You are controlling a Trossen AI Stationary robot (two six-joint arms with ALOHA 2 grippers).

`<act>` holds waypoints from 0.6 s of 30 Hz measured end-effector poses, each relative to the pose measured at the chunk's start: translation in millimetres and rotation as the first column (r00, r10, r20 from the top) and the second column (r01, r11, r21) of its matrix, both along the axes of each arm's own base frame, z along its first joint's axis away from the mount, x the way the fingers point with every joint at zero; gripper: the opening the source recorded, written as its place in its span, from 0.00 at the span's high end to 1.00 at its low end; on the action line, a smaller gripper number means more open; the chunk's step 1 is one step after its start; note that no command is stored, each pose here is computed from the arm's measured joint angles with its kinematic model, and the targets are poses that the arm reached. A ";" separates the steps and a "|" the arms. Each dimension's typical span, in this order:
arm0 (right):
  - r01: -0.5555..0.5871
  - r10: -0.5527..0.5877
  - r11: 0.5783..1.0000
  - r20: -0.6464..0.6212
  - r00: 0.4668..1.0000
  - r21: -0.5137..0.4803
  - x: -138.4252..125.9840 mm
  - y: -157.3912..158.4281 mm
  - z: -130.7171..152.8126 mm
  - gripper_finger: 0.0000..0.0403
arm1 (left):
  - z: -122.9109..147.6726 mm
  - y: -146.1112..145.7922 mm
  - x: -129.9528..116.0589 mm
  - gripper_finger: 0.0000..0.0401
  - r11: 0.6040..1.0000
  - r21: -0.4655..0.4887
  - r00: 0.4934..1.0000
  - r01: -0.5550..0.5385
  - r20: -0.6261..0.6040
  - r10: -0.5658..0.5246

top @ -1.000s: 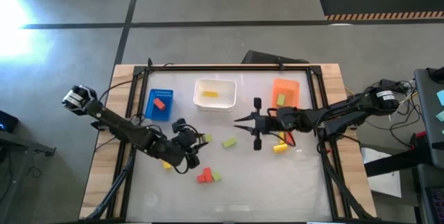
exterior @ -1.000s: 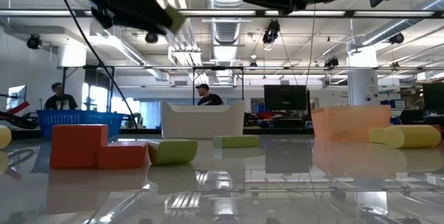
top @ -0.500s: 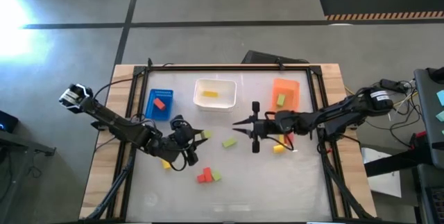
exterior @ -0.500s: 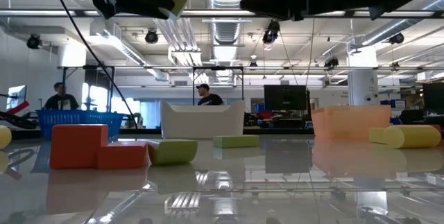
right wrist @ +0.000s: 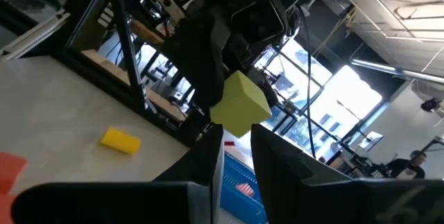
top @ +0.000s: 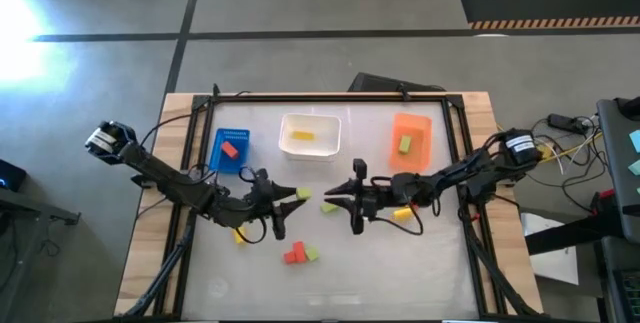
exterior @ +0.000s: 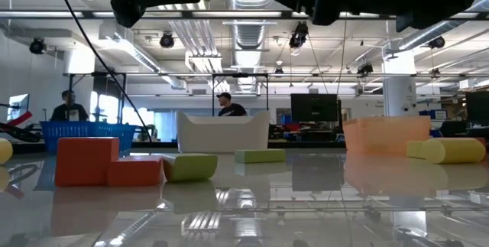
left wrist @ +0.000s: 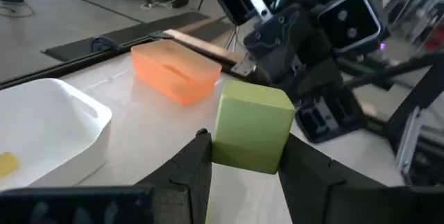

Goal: Sort & place blocks by color
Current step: Put the middle left green block into the orange bin

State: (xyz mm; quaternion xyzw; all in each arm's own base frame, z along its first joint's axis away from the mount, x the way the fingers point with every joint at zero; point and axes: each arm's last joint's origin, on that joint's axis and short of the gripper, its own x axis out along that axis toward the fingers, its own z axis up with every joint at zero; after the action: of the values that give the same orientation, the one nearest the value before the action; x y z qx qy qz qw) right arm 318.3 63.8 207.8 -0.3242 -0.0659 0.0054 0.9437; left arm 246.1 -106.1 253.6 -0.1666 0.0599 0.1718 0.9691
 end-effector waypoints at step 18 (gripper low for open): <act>0.075 -0.082 0.969 -0.019 0.996 -0.237 37.4 10.5 13.4 0.49 | -18.9 1.2 -8.2 0.70 0.945 -0.313 0.985 0.094 0.170 -0.041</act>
State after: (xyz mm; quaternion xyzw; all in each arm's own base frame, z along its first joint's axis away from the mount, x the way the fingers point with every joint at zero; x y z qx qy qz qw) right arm 355.7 74.3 221.2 -0.4363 -0.0384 -0.0197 0.8988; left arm 237.9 -104.9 234.7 -0.3327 0.0141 0.1125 0.9362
